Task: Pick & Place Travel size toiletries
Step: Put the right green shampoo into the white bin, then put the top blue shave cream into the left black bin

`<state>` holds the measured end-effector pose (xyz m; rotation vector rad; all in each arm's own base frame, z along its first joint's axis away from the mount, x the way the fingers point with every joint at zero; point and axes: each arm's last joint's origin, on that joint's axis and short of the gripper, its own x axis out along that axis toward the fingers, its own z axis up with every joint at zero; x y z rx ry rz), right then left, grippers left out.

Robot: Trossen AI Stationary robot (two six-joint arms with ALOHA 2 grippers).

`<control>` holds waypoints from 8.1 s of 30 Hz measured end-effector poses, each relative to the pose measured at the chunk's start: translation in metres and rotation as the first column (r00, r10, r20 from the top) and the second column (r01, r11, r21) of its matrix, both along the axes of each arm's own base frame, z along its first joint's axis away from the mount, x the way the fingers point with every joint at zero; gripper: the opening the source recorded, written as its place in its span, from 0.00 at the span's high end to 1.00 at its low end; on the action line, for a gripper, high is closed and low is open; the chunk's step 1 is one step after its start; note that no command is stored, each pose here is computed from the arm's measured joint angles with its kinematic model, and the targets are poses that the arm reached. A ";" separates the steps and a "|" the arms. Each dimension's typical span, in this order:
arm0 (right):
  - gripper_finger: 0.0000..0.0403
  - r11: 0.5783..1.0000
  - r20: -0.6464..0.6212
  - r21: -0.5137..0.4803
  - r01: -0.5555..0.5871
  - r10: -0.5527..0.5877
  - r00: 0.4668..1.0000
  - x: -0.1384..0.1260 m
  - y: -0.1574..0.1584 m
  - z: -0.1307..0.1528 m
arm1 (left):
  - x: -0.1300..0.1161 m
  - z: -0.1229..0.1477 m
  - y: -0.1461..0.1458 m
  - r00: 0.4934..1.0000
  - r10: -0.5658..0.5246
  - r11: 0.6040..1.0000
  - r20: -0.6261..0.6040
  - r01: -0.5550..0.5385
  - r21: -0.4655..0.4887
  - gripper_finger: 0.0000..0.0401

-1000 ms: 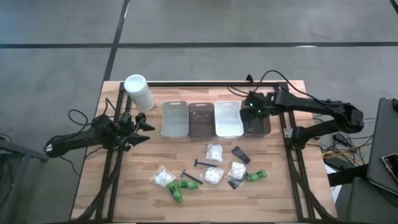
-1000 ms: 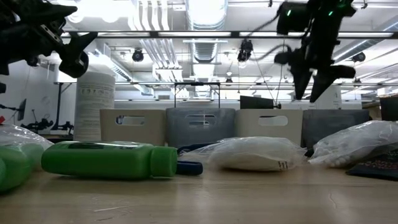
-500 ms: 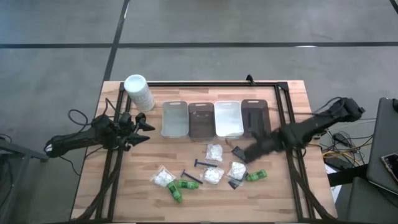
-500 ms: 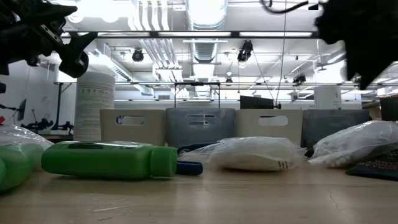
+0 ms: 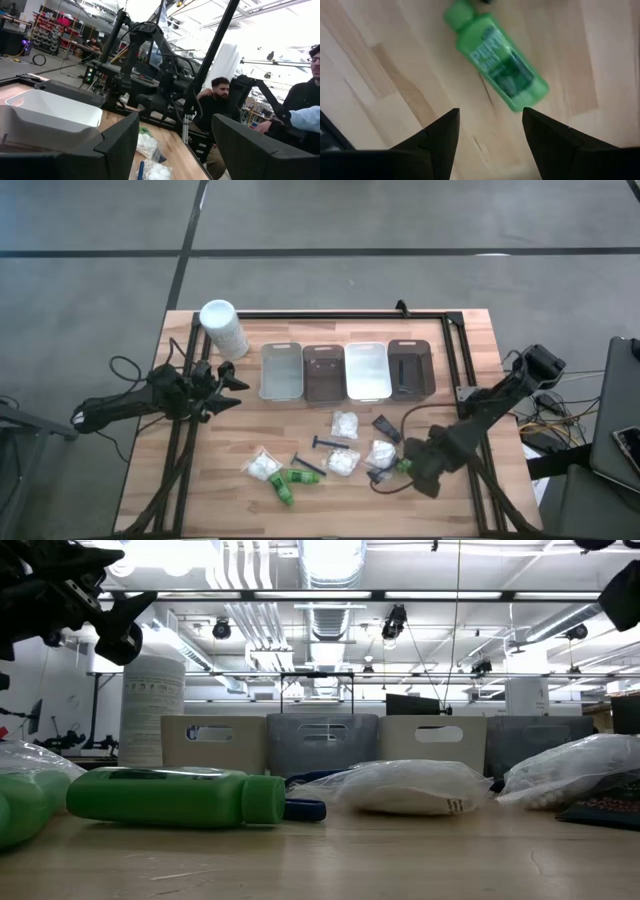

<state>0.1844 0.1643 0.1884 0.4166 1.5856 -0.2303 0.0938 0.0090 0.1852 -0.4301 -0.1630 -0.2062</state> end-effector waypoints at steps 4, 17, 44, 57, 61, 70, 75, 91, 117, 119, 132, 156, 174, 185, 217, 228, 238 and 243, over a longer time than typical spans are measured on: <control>0.48 0.986 0.008 -0.027 -0.162 0.162 0.987 0.010 0.008 -0.004 | 0.000 0.000 0.000 1.000 0.000 1.000 0.000 0.000 0.000 0.36; 0.26 0.918 0.009 -0.156 -0.364 0.369 0.929 0.020 0.012 -0.013 | 0.000 0.000 0.000 1.000 -0.015 0.997 -0.013 0.014 -0.072 0.36; 0.27 0.836 0.077 -0.160 -0.524 0.540 0.838 0.009 0.002 -0.052 | 0.000 0.000 0.000 1.000 -0.018 0.996 -0.015 0.017 -0.085 0.36; 0.56 0.953 0.082 -0.073 -0.294 0.299 0.951 0.014 0.004 -0.049 | 0.000 0.000 0.000 1.000 -0.020 0.996 -0.016 0.018 -0.092 0.36; 0.68 0.986 0.119 -0.005 -0.165 0.164 0.979 0.019 0.009 -0.038 | 0.000 0.000 0.000 1.000 -0.019 0.996 -0.016 0.018 -0.092 0.36; 0.69 0.985 0.379 0.108 0.137 -0.168 0.910 0.033 0.008 0.037 | 0.001 -0.001 0.000 0.999 -0.020 0.995 -0.027 0.017 -0.094 0.36; 0.66 0.868 0.547 0.121 0.482 -0.464 0.697 0.043 -0.040 0.069 | 0.001 -0.001 0.000 0.999 -0.019 0.995 -0.028 0.017 -0.094 0.36; 0.54 0.563 0.446 0.115 0.818 -0.765 0.464 0.081 -0.231 0.047 | 0.002 -0.003 0.000 0.999 -0.016 0.996 -0.043 0.012 -0.086 0.36; 0.20 0.756 0.331 0.004 0.654 -0.618 0.713 0.064 -0.086 0.045 | 0.002 -0.003 0.000 0.999 -0.017 0.996 -0.044 0.013 -0.088 0.36; 0.21 0.744 0.311 0.001 0.668 -0.635 0.707 0.058 -0.075 0.042 | 0.002 -0.002 0.000 0.999 -0.017 0.996 -0.041 0.013 -0.087 0.36; 0.27 0.708 0.269 0.016 0.706 -0.683 0.679 0.037 -0.042 0.035 | 0.000 0.008 0.002 0.998 -0.062 0.867 -0.014 0.047 -0.496 0.36; 0.16 0.797 0.282 -0.082 0.598 -0.557 0.781 0.027 -0.043 0.018 | 0.000 0.010 0.010 0.990 0.143 0.660 -0.011 -0.104 -0.744 0.36; 0.24 0.852 0.232 -0.084 0.516 -0.487 0.842 0.025 -0.041 0.017 | 0.039 0.037 0.004 0.902 -0.037 0.827 -0.430 -0.214 -0.519 0.36; 0.28 0.873 0.213 -0.080 0.481 -0.457 0.864 0.019 -0.033 0.017 | 0.086 0.076 -0.019 0.810 -0.071 0.976 -0.582 -0.064 -0.208 0.36; 0.21 0.911 0.369 -0.199 0.362 -0.272 0.889 0.025 -0.062 -0.028 | 0.124 0.064 -0.025 0.679 -0.085 0.979 -0.729 -0.079 -0.188 0.36; 0.29 0.922 0.300 -0.240 0.305 -0.228 0.926 0.035 -0.055 -0.061 | 0.124 0.064 -0.025 0.680 -0.075 0.981 -0.729 -0.082 -0.178 0.36; 0.50 0.921 0.309 -0.214 0.325 -0.251 0.917 0.040 -0.053 -0.057 | 0.128 0.071 -0.027 0.749 -0.070 0.991 -0.659 -0.020 -0.129 0.36; 0.69 0.918 0.360 -0.147 0.367 -0.296 0.885 0.037 -0.055 -0.040 | 0.131 0.077 -0.026 0.802 -0.012 0.999 -0.597 -0.011 -0.035 0.36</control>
